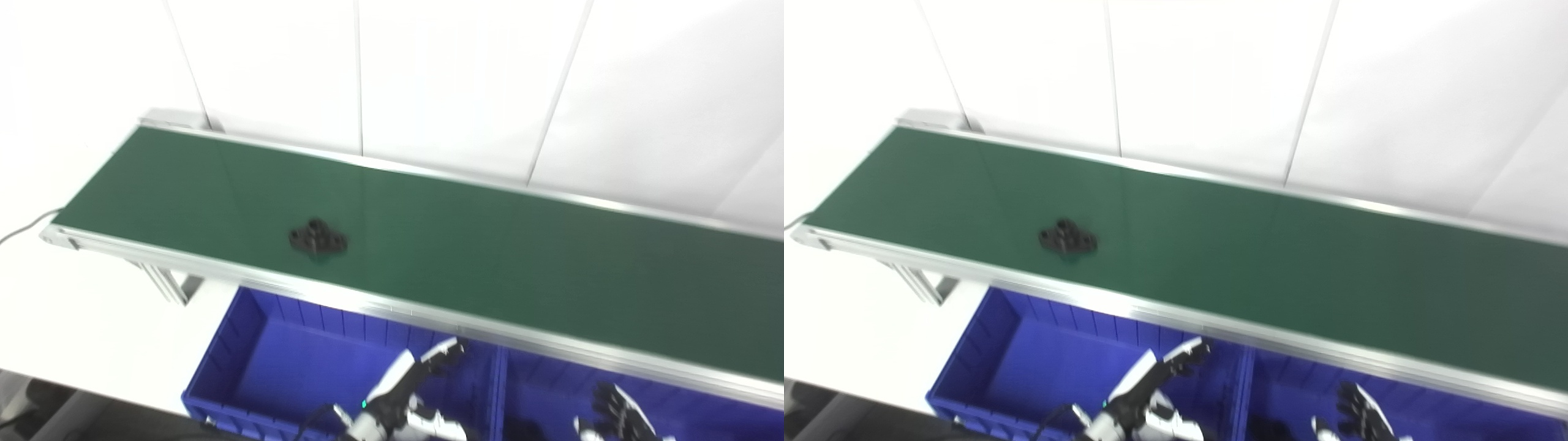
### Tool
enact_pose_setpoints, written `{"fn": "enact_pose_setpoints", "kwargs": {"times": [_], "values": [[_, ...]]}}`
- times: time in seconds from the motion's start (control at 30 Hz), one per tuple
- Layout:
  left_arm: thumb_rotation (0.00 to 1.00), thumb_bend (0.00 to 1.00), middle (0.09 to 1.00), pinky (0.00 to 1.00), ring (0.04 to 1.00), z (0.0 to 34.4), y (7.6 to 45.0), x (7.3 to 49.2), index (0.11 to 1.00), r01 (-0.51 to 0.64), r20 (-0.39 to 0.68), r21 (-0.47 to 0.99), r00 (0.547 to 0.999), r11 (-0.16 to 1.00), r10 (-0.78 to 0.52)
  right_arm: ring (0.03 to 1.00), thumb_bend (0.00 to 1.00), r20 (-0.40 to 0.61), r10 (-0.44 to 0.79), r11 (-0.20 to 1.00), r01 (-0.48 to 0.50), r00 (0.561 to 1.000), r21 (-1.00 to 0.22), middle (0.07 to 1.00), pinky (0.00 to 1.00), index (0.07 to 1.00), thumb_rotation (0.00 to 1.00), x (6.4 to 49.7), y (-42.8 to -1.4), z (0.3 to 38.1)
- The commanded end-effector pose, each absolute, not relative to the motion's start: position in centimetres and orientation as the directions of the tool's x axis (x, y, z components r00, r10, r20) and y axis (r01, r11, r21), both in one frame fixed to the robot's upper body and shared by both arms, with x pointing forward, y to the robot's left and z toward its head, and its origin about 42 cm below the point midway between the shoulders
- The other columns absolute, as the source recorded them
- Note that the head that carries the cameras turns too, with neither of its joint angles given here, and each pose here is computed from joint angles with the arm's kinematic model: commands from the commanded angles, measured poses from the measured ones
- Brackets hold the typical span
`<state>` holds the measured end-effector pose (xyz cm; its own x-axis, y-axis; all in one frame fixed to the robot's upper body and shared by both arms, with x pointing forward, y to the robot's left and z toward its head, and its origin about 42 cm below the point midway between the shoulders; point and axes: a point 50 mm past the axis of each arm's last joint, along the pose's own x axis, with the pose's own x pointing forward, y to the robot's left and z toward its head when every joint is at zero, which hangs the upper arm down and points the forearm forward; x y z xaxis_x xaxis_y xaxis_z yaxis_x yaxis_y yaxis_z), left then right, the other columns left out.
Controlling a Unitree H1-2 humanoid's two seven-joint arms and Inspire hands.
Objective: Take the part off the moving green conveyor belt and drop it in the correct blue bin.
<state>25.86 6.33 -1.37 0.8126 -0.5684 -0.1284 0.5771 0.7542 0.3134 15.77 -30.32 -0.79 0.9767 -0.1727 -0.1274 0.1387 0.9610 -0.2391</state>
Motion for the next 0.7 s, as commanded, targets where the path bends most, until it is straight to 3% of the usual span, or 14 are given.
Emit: {"fn": "enact_pose_setpoints", "kwargs": {"times": [0.0, 0.1, 0.2, 0.23, 0.33, 0.47, 0.67], "values": [[0.36, 0.74, 0.914, 0.82, 0.884, 0.1, 5.2, 27.0, 0.925, 0.554, -0.039, 0.321, 0.818, 0.769, -0.573, 0.824, 0.48, -0.051, -0.173, 0.96, 0.157, 0.984, -0.233, 0.841, 0.81, 0.851, 0.27, 16.3, -30.9, 0.1], [0.36, 0.74, 0.917, 0.82, 0.886, 0.1, 5.2, 27.0, 0.926, 0.557, -0.041, 0.313, 0.817, 0.769, -0.575, 0.819, 0.48, -0.034, -0.187, 0.957, 0.174, 0.982, -0.231, 0.84, 0.8, 0.847, 0.26, 16.2, -30.8, 0.4], [0.37, 0.74, 0.922, 0.82, 0.891, 0.0, 5.3, 27.0, 0.928, 0.559, -0.043, 0.308, 0.817, 0.77, -0.576, 0.796, 0.51, 0.007, -0.194, 0.957, 0.191, 0.981, -0.219, 0.824, 0.76, 0.831, 0.33, 16.2, -30.6, 1.5], [0.36, 0.74, 0.92, 0.82, 0.887, 0.0, 5.3, 27.0, 0.926, 0.558, -0.044, 0.31, 0.817, 0.77, -0.575, 0.782, 0.57, 0.021, -0.197, 0.957, 0.197, 0.98, -0.211, 0.812, 0.74, 0.82, 0.41, 16.3, -30.5, 1.9], [0.35, 0.73, 0.918, 0.82, 0.886, -0.1, 5.5, 27.1, 0.925, 0.559, -0.047, 0.318, 0.816, 0.766, -0.576, 0.768, 0.62, 0.101, -0.179, 0.966, 0.194, 0.979, -0.17, 0.798, 0.72, 0.806, 0.47, 16.9, -30.1, 4.0], [0.32, 0.72, 0.913, 0.82, 0.884, 0.0, 6.0, 27.2, 0.924, 0.557, -0.043, 0.329, 0.816, 0.763, -0.577, 0.749, 0.69, 0.216, -0.143, 0.978, 0.171, 0.966, -0.117, 0.764, 0.69, 0.772, 0.46, 18.4, -29.6, 7.1], [0.28, 0.71, 0.897, 0.82, 0.87, 0.2, 7.4, 27.3, 0.913, 0.542, -0.031, 0.34, 0.823, 0.769, -0.567, 0.729, 0.66, 0.429, -0.058, 0.959, 0.17, 0.901, -0.228, 0.756, 0.67, 0.769, 0.46, 21.1, -28.0, 12.7]]}}
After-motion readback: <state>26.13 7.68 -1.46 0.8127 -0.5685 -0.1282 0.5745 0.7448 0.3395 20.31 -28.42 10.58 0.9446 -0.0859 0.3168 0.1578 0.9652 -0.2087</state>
